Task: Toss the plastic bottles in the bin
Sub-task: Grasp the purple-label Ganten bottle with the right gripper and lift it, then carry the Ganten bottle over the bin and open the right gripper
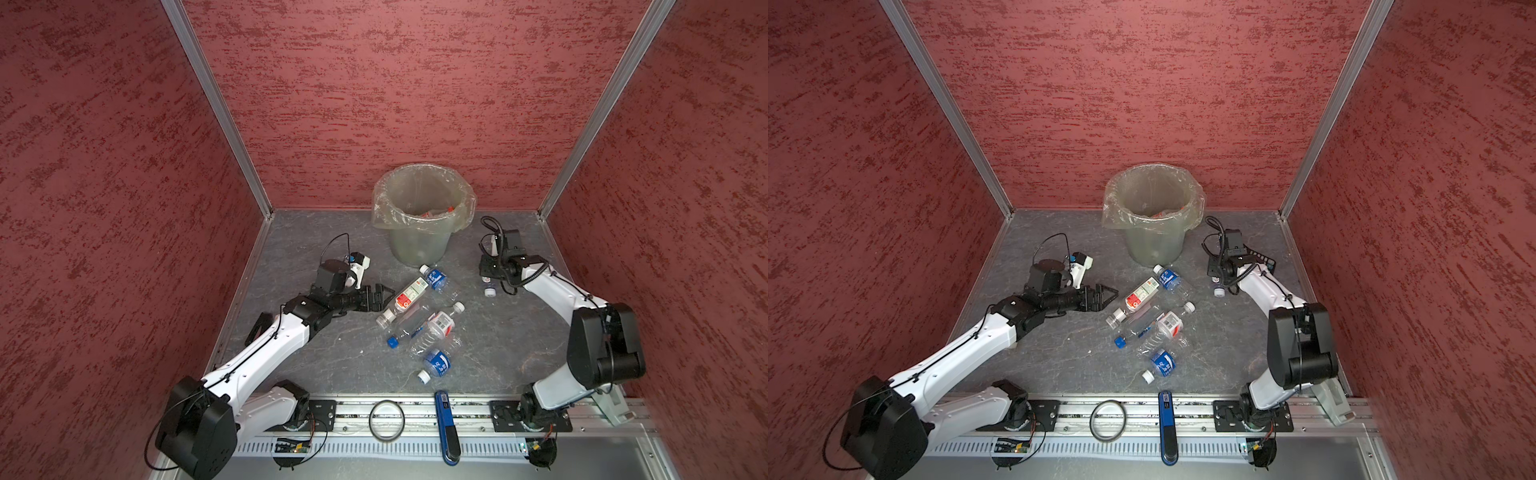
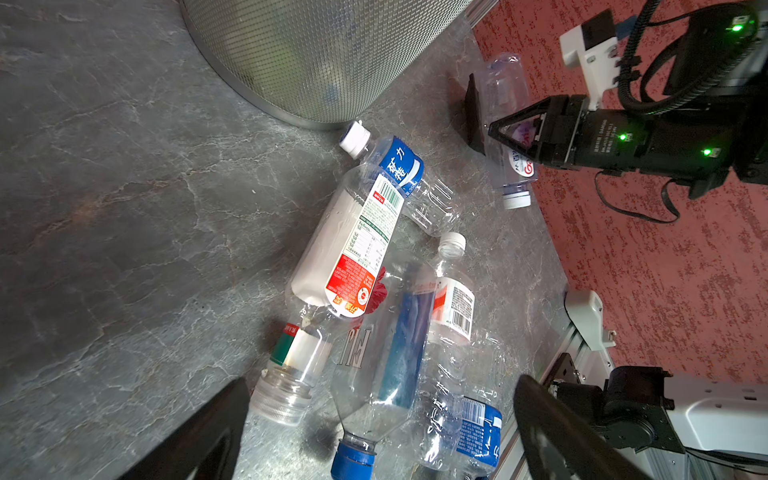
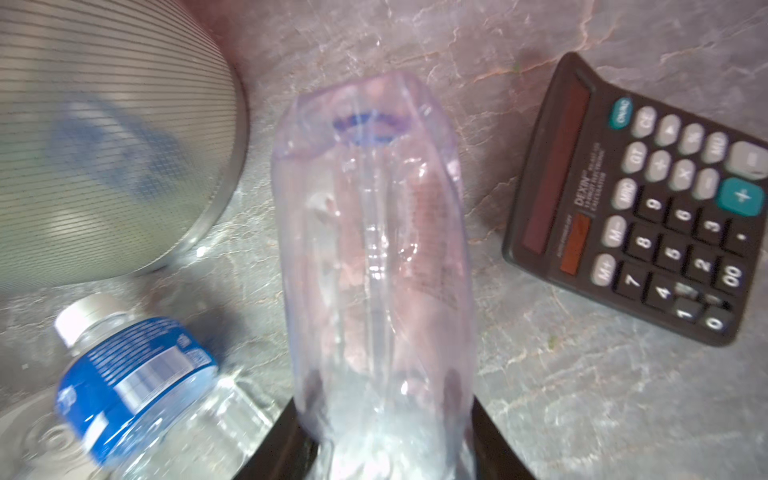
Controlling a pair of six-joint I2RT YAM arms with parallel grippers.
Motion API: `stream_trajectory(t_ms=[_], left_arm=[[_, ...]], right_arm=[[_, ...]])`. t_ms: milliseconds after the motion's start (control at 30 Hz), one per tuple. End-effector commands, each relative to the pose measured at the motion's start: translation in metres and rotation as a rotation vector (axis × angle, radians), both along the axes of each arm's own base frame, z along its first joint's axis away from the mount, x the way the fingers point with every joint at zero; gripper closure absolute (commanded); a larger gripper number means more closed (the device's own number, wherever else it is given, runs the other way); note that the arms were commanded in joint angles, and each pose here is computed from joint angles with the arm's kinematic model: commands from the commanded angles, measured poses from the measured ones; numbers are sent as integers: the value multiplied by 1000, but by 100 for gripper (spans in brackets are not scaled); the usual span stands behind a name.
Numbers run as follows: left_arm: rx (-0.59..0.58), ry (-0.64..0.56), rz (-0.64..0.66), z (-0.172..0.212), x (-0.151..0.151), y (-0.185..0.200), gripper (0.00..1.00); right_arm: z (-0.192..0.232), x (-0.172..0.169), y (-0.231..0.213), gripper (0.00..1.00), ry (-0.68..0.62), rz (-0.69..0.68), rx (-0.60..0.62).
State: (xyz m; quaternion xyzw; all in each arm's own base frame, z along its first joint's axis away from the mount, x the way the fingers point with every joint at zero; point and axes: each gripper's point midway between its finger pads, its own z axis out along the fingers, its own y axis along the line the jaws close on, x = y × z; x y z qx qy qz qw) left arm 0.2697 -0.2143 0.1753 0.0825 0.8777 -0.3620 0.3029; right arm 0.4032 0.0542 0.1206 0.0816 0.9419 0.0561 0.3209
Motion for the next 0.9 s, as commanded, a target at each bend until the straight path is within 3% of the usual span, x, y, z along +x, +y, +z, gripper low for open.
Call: stream_trajectory(t_ms=[0, 400, 867], left_arm=[[6, -16, 2, 2, 4, -2, 1], [25, -10, -4, 0, 5, -6, 0], [60, 1, -25, -3, 5, -18, 1]], right_arm=[[23, -7, 0, 57, -60, -34, -1], [142, -62, 22, 58, -333, 6, 39], [284, -125, 50, 57, -669, 138, 205]])
